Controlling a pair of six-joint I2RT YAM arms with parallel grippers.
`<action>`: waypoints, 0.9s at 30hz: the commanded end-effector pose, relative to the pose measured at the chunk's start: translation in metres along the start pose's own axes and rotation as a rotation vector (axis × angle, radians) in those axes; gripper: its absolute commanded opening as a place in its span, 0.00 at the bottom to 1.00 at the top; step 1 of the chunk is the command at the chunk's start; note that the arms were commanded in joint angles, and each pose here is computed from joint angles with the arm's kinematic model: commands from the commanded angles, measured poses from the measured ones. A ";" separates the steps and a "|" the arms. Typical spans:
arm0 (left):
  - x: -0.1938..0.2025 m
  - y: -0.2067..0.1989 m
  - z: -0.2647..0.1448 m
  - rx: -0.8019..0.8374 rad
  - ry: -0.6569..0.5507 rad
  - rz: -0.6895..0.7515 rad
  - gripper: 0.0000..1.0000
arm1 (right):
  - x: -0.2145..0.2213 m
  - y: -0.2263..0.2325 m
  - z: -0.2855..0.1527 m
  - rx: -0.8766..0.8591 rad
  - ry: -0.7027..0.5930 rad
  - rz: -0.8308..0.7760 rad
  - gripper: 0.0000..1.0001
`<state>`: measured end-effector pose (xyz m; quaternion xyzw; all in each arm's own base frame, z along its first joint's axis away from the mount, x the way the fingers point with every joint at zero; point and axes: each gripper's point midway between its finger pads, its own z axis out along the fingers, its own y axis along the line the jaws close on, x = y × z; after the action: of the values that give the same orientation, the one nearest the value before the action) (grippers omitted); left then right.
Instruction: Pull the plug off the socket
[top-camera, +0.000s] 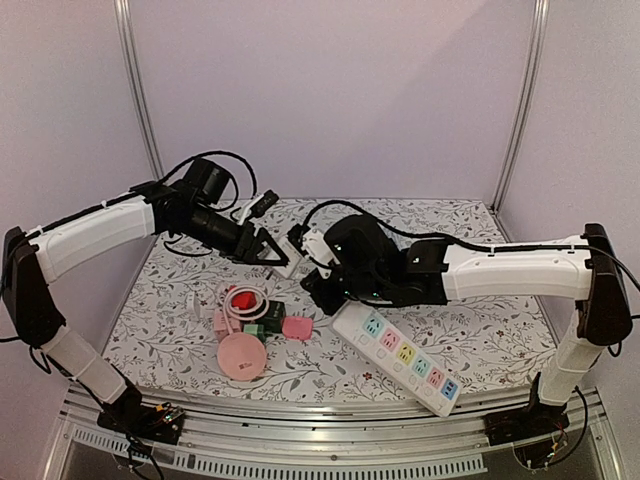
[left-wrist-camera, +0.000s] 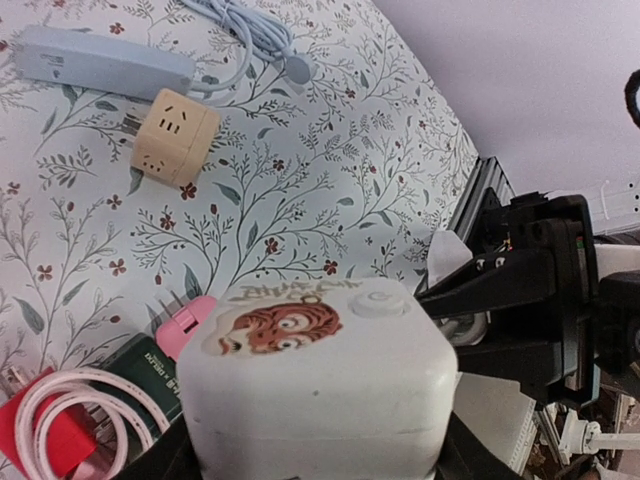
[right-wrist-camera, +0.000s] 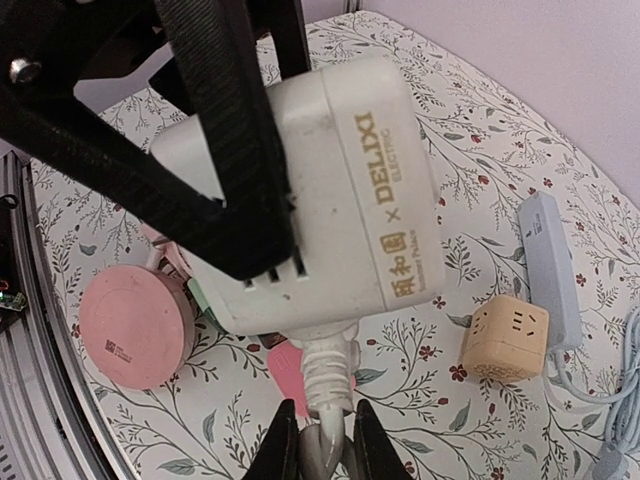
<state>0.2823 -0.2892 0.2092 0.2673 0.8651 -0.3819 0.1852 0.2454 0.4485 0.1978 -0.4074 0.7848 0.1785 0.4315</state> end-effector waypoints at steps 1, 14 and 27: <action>0.019 0.070 -0.007 -0.295 0.063 -0.064 0.01 | -0.051 -0.011 -0.052 0.035 -0.127 0.012 0.00; -0.008 -0.006 -0.031 0.118 -0.085 0.008 0.01 | 0.018 -0.034 -0.006 0.116 0.021 0.045 0.00; -0.020 -0.016 -0.050 0.221 -0.164 -0.003 0.01 | 0.046 -0.039 0.018 0.111 0.089 0.085 0.00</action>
<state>0.2803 -0.2760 0.2279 0.2492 0.8248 -0.4721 0.1864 0.2557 0.4544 0.2030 -0.3675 0.7768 0.2155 0.4638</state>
